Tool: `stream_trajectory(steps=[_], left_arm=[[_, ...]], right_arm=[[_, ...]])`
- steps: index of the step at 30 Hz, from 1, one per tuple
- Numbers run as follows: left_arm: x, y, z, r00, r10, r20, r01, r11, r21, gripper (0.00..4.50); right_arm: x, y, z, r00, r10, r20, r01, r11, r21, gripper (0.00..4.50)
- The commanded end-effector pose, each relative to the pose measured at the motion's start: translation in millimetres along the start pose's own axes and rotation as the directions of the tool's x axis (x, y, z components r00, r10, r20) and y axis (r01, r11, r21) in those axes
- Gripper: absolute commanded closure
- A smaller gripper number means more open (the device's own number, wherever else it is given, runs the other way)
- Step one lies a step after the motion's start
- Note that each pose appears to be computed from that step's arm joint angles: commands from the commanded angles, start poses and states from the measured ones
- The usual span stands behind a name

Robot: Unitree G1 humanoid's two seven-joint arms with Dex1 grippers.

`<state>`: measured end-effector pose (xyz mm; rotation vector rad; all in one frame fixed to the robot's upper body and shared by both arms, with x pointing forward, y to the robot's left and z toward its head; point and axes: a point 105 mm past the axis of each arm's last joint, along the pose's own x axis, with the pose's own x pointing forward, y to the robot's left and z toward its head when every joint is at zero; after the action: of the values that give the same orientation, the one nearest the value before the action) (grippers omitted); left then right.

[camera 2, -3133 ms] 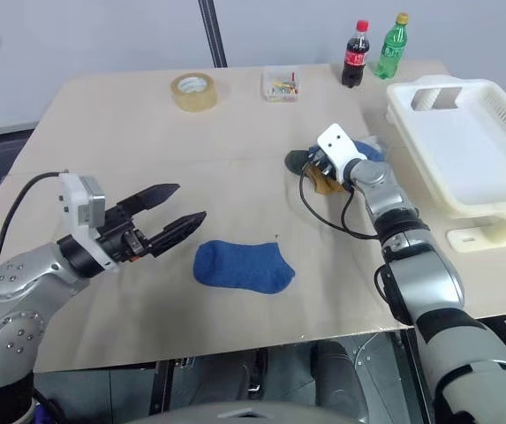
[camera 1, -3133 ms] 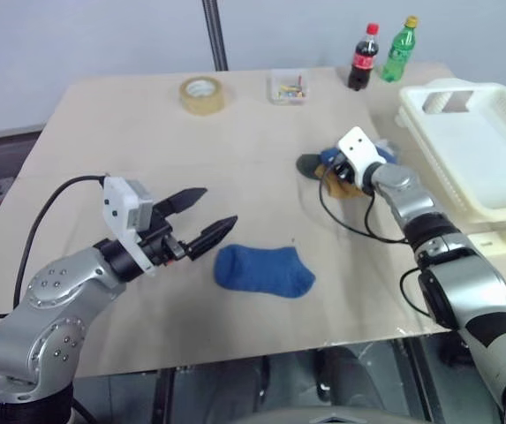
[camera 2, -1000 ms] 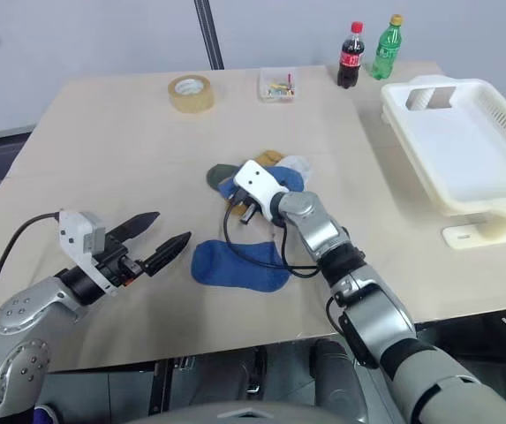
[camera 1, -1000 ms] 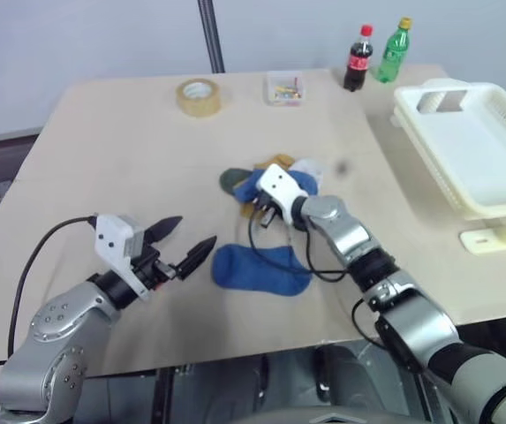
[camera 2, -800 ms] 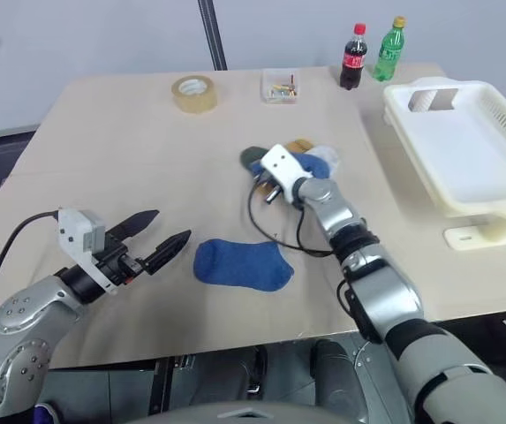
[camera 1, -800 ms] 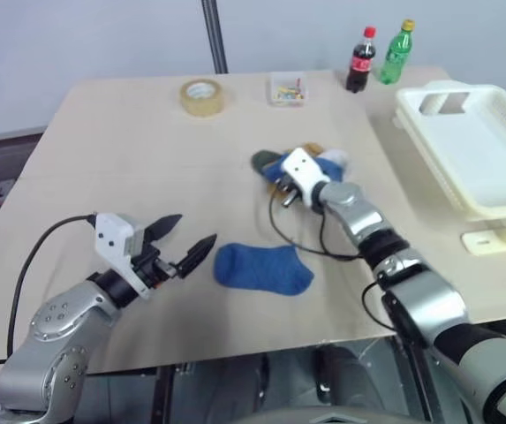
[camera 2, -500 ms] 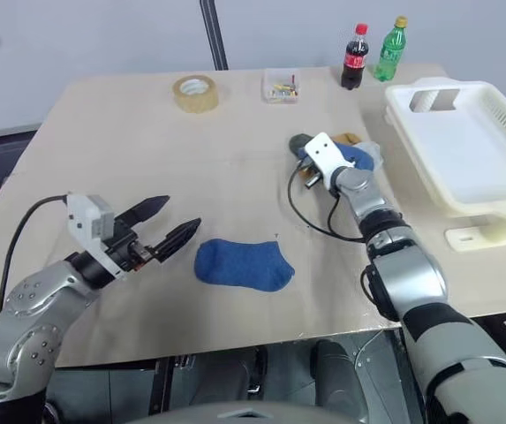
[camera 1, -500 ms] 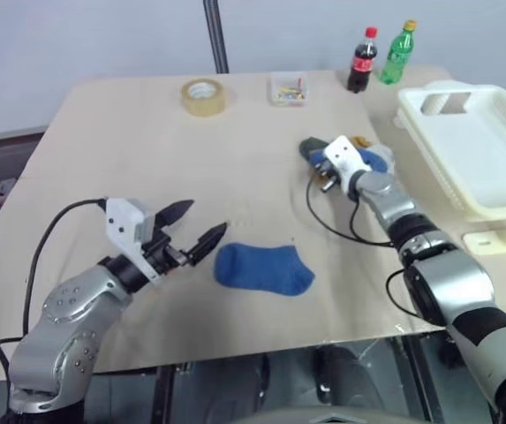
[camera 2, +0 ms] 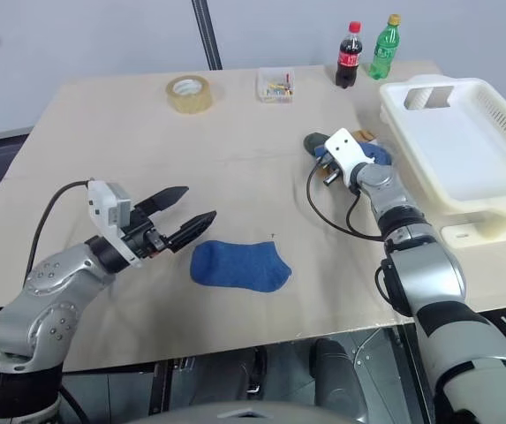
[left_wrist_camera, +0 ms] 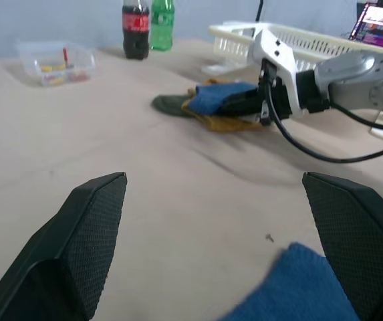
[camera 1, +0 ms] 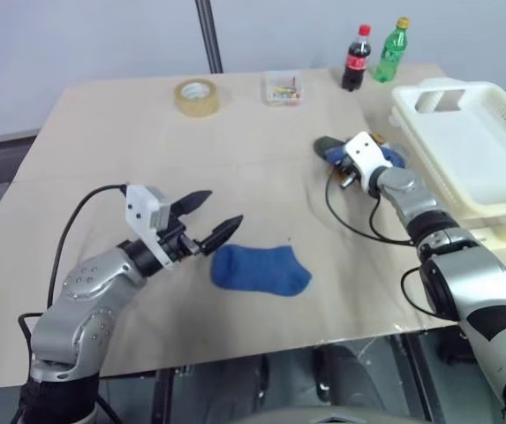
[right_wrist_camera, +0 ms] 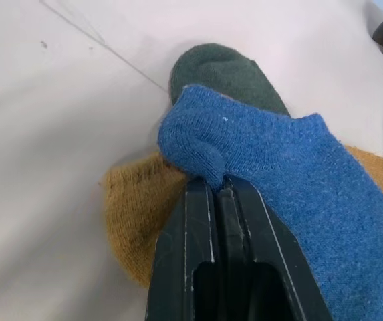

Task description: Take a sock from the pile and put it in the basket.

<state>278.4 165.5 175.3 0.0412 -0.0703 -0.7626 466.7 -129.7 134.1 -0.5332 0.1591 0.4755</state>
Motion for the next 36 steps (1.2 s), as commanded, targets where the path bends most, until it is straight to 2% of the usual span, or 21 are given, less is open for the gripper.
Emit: stream_trajectory(steps=[1, 5, 11, 18, 27, 36], left_arm=[[3.0, -1.3, 3.0, 0.999, -0.034, 0.003, 0.034, 0.998, 0.045, 0.00], [4.5, -0.8, 4.7, 0.998, -0.050, 0.031, 0.048, 0.997, 0.055, 0.00], [1.9, 0.0, 3.5, 0.996, -0.091, 0.013, 0.091, 0.994, 0.057, 0.00], [1.3, -0.3, 4.5, 0.995, -0.095, 0.019, 0.094, 0.994, 0.055, 0.00], [2.5, -4.0, 9.4, 0.991, -0.128, 0.041, 0.125, 0.990, 0.058, 0.00], [4.4, -2.7, 13.7, 0.988, -0.145, 0.052, 0.141, 0.988, 0.066, 0.00]], right_arm=[[-3.2, -12.1, 20.2, 0.996, -0.036, 0.081, 0.035, 0.999, 0.007, 4.44], [-4.6, -14.6, 20.2, 0.996, -0.045, 0.082, 0.047, 0.999, -0.022, 4.44], [-6.8, -19.2, 40.0, 0.988, -0.050, 0.148, 0.053, 0.998, -0.015, 4.44], [-7.1, -19.7, 44.1, 0.986, -0.051, 0.159, 0.054, 0.999, -0.011, 4.44], [-5.2, -16.2, 33.8, 0.990, -0.049, 0.128, 0.051, 0.999, -0.013, 4.44], [-8.5, -27.6, 50.5, 0.980, -0.089, 0.180, 0.090, 0.996, -0.001, 4.44]])
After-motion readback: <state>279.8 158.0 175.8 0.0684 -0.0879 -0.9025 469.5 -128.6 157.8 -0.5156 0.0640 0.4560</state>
